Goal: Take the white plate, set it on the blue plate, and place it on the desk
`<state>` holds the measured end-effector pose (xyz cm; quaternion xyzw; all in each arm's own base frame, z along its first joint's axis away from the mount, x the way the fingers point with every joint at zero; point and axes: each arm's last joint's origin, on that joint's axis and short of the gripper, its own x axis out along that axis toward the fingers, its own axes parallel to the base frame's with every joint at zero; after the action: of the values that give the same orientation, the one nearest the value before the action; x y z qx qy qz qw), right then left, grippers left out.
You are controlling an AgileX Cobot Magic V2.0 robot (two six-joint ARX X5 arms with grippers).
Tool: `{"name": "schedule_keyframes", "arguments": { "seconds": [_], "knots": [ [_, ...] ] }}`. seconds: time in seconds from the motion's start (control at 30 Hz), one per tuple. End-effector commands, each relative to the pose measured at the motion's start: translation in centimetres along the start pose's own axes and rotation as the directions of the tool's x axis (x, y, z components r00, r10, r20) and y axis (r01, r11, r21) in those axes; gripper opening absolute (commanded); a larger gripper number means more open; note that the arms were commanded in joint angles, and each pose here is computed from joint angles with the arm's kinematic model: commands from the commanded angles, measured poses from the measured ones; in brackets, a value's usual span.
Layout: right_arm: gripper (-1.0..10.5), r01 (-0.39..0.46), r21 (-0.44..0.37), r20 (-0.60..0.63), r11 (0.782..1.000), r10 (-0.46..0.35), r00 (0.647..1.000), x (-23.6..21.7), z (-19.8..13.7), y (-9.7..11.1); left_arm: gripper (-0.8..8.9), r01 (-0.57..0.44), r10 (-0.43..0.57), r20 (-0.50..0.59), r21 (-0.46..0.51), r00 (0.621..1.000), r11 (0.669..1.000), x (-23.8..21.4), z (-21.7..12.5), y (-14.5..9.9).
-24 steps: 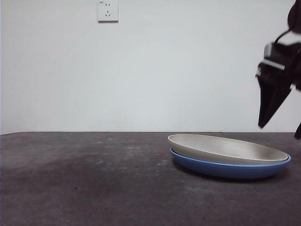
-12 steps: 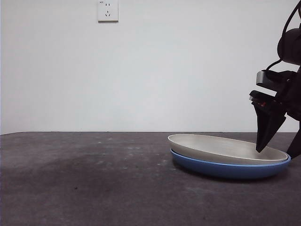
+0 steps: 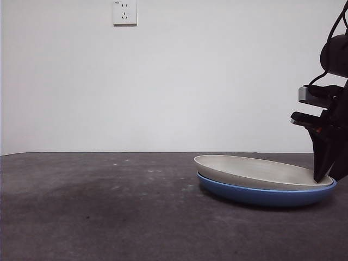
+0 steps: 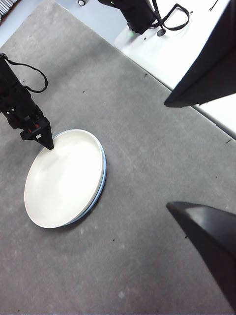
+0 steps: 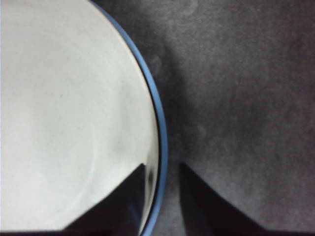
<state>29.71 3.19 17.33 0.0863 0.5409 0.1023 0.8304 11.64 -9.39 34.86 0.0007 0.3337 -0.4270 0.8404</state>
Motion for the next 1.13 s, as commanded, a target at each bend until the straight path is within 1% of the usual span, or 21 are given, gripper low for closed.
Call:
{"name": "schedule_keyframes", "arguments": {
  "seconds": [0.03, 0.37, 0.57, 0.67, 0.77, 0.87, 1.0, 1.13],
  "knots": [
    [0.2, 0.003, 0.014, -0.006, 1.0, -0.003, 1.0, 0.5, 0.1, 0.0, 3.08, 0.01, -0.01, 0.012, 0.003, 1.0, 1.0, -0.1, 0.3, -0.1],
    [0.1, 0.0, 0.027, 0.016, 1.0, 0.0, 1.0, 0.0, 0.3, 0.1, 3.08, 0.01, -0.01, 0.012, 0.003, 1.0, 1.0, -0.1, 0.3, -0.1],
    [0.1, -0.028, 0.029, 0.115, 0.999, 0.025, 0.993, -2.7, 0.7, 0.8, 3.08, 0.01, -0.01, 0.012, 0.003, 1.0, 1.0, -0.1, 0.3, -0.1],
    [0.1, -0.074, 0.019, 0.165, 0.997, 0.07, 0.984, -4.4, 0.7, 1.3, 3.08, 0.01, -0.01, 0.012, 0.003, 1.0, 1.0, -0.1, 0.3, -0.1],
    [0.1, -0.109, 0.022, 0.215, 0.994, 0.101, 0.971, -6.0, 0.7, 1.9, 3.08, 0.01, -0.01, 0.012, 0.004, 1.0, 1.0, -0.1, 0.3, -0.1],
    [0.1, -0.132, 0.007, 0.248, 0.991, 0.126, 0.961, -7.0, 0.8, 2.8, 3.08, 0.01, -0.01, 0.012, 0.004, 1.0, 1.0, -0.1, 0.3, -0.1],
    [0.1, -0.162, -0.014, 0.259, 0.987, 0.16, 0.953, -7.4, 1.0, 4.3, 3.08, 0.01, -0.01, 0.012, 0.003, 1.0, 1.0, 0.0, 0.3, -0.1],
    [0.1, -0.207, -0.037, 0.276, 0.978, 0.209, 0.938, -7.0, 1.1, 6.2, 3.08, 0.01, -0.01, 0.012, 0.004, 1.0, 1.0, -0.1, 0.3, -0.1]
  ]
}}
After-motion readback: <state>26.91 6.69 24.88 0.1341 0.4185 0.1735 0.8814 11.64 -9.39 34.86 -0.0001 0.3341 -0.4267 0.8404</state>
